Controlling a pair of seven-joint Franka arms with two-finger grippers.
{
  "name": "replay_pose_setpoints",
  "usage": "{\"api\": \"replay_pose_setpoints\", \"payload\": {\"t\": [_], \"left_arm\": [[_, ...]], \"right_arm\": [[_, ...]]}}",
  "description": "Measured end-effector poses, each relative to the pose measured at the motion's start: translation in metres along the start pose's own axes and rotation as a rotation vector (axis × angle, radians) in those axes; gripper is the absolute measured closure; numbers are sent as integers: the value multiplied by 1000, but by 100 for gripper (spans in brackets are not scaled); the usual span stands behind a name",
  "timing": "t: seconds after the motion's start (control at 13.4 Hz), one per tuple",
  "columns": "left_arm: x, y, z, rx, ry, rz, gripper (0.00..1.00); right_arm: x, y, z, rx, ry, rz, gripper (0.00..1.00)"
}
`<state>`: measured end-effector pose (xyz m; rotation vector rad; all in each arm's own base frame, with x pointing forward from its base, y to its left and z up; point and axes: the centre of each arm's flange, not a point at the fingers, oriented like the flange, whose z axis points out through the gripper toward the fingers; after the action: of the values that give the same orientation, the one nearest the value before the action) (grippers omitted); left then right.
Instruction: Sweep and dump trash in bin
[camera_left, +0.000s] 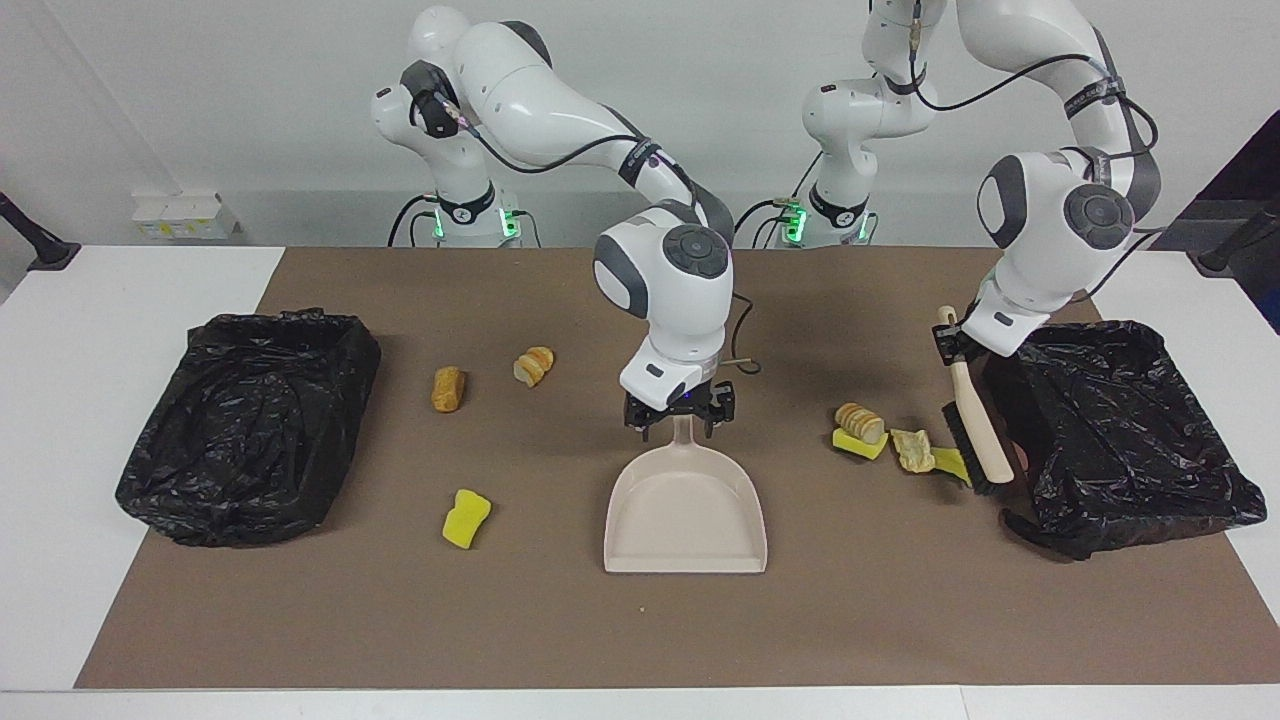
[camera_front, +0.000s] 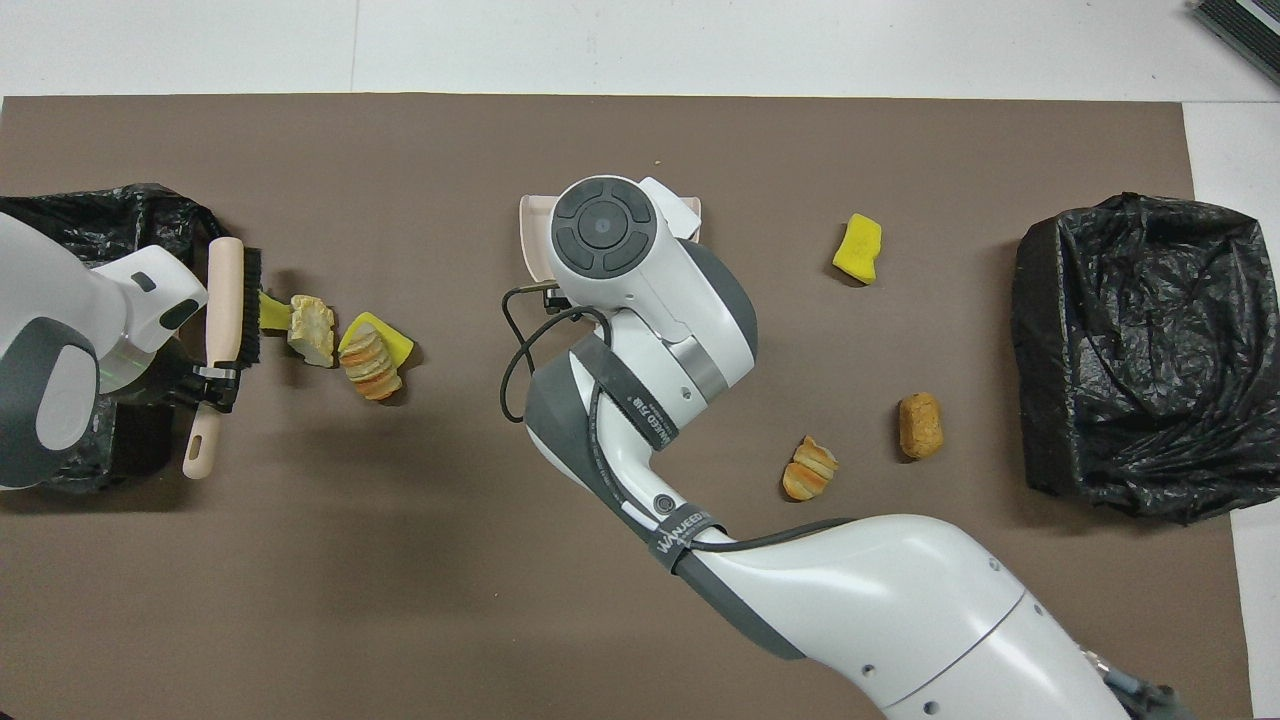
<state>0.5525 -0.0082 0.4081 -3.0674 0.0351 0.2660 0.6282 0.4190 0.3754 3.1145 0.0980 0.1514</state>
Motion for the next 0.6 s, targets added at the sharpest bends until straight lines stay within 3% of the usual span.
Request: {"api": "replay_pose_setpoints", "payload": {"t": [0.45, 0.52, 0.6], "left_arm": [[-3, 4, 28, -1, -7, 3, 74], [-3, 9, 29, 0, -2, 4, 74], [-3, 12, 29, 0, -2, 6, 74]], "right_arm": [[-11, -12, 21, -15, -30, -22, 23], [-12, -12, 24, -18, -35, -23, 30], [-14, -12, 27, -21, -41, -25, 31]]}}
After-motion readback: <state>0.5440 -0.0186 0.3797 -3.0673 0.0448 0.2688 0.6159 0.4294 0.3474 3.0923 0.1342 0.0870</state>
